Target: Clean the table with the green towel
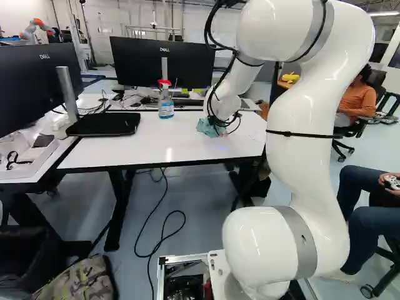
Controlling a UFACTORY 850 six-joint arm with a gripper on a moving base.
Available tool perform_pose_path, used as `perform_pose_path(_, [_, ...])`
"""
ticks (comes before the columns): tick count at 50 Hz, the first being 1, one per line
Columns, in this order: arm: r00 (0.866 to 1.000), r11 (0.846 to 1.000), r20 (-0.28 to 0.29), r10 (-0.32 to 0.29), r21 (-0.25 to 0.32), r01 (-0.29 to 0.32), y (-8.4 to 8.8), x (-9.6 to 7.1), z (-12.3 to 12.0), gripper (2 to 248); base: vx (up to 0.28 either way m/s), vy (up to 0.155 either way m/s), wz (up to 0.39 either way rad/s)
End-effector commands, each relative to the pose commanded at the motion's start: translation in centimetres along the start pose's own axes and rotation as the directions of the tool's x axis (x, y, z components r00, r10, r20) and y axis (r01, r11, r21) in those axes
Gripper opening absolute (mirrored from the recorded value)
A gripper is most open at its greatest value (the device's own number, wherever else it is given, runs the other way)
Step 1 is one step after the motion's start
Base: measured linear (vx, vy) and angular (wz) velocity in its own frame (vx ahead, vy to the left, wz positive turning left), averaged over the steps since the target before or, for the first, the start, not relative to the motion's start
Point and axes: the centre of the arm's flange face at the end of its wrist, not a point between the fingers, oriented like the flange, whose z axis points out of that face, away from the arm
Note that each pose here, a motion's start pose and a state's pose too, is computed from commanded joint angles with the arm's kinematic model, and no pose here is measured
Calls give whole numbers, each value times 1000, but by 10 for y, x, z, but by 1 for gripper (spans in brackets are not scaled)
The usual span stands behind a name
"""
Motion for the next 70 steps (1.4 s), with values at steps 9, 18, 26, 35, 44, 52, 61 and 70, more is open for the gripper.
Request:
perform_pose_path(9, [1000, 1000, -3, -17, 19, 17, -15, 3, 4, 43, 0, 0, 0])
perform_pose_path(18, [1000, 1000, -3, -17, 19, 17, -15, 3, 4, 43, 0, 0, 0])
perform_pose_path(26, [1000, 1000, -9, -17, 19, 17, -15, 5, 1, 43, 0, 0, 0])
perform_pose_path(35, [1000, 1000, -25, -17, 19, 17, -15, 11, -8, 43, 0, 0, 0])
perform_pose_path(44, [999, 1000, -30, -17, 19, 17, -15, 17, -17, 43, 0, 0, 0])
perform_pose_path(52, [1000, 1000, -22, -17, 18, 18, -15, 20, -25, 43, 0, 0, 0])
perform_pose_path(61, [1000, 1000, -6, -18, 19, 18, -15, 24, -34, 43, 0, 0, 0])
perform_pose_path(70, [1000, 1000, 15, -20, 21, 20, -16, 27, -43, 43, 0, 0, 0])
